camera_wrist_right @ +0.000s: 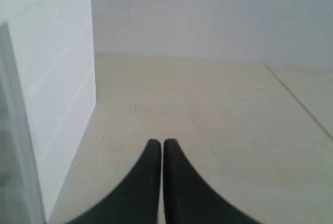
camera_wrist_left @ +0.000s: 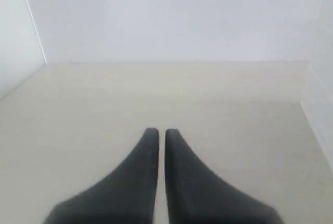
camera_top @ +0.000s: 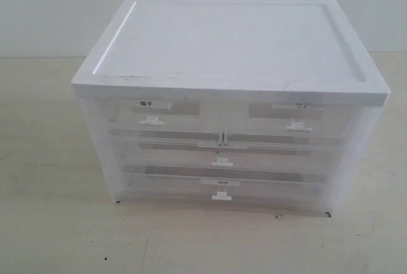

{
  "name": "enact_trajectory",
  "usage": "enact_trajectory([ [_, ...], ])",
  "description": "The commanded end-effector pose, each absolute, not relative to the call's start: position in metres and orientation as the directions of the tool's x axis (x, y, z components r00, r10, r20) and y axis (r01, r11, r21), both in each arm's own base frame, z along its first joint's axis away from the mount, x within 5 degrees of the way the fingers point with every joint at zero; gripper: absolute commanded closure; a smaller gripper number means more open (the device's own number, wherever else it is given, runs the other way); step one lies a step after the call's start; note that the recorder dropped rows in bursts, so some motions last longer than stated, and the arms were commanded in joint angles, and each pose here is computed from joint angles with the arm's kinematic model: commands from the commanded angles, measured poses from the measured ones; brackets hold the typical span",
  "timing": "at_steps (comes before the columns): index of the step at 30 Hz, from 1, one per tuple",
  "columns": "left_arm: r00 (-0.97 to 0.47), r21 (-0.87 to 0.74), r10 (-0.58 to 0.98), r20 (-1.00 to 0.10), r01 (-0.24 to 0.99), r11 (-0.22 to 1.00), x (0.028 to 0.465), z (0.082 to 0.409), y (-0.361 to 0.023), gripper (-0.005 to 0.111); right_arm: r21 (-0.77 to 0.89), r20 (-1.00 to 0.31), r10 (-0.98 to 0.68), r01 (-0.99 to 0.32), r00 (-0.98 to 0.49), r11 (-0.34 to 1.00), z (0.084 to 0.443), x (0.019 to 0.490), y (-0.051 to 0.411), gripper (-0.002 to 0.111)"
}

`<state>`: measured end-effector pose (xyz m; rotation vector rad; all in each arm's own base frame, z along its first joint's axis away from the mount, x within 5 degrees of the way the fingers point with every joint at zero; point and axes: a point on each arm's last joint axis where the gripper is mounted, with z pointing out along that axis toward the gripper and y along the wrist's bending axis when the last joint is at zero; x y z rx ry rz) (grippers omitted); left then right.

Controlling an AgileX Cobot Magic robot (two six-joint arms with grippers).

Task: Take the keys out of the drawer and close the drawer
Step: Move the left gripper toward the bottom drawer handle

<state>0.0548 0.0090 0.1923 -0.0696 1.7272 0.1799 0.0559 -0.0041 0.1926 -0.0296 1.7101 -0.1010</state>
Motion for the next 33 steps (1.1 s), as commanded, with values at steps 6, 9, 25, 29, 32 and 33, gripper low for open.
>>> enact_trajectory([
  [6, 0.195, -0.164, -0.134, -0.972, -0.144, 0.976, 0.054, 0.221, 0.010, 0.102, 0.083, -0.860, 0.130, -0.115, 0.493, 0.990, 0.251, 0.044, 0.006, 0.109],
  [9, 0.318, -0.511, -0.476, -0.820, -0.032, 0.859, 0.052, 0.229, 0.011, 0.102, 0.203, -0.827, 0.288, -0.221, 0.483, 0.954, 0.253, 0.043, 0.008, 0.109],
  [25, 0.031, -0.024, -0.097, -0.995, 0.854, 0.519, 0.091, 0.269, -0.071, 0.102, 0.247, -0.969, 0.168, -0.669, -0.181, 0.701, 0.288, 0.158, 0.061, 0.109],
  [29, -0.053, -0.056, -0.022, -0.998, 0.866, 0.497, 0.110, 0.237, -0.073, 0.102, 0.275, -0.960, 0.166, -0.651, -0.226, 0.707, 0.275, 0.184, 0.060, 0.109],
  [32, -0.069, -0.050, 0.028, -0.997, 0.896, 0.441, 0.118, 0.215, -0.081, 0.102, 0.278, -0.957, 0.145, -0.652, -0.251, 0.705, 0.268, 0.196, 0.060, 0.109],
  [33, -0.035, -0.010, 0.056, -0.998, 0.912, 0.409, 0.118, 0.210, -0.086, 0.102, 0.270, -0.959, 0.135, -0.654, -0.250, 0.707, 0.266, 0.199, 0.060, 0.109],
])
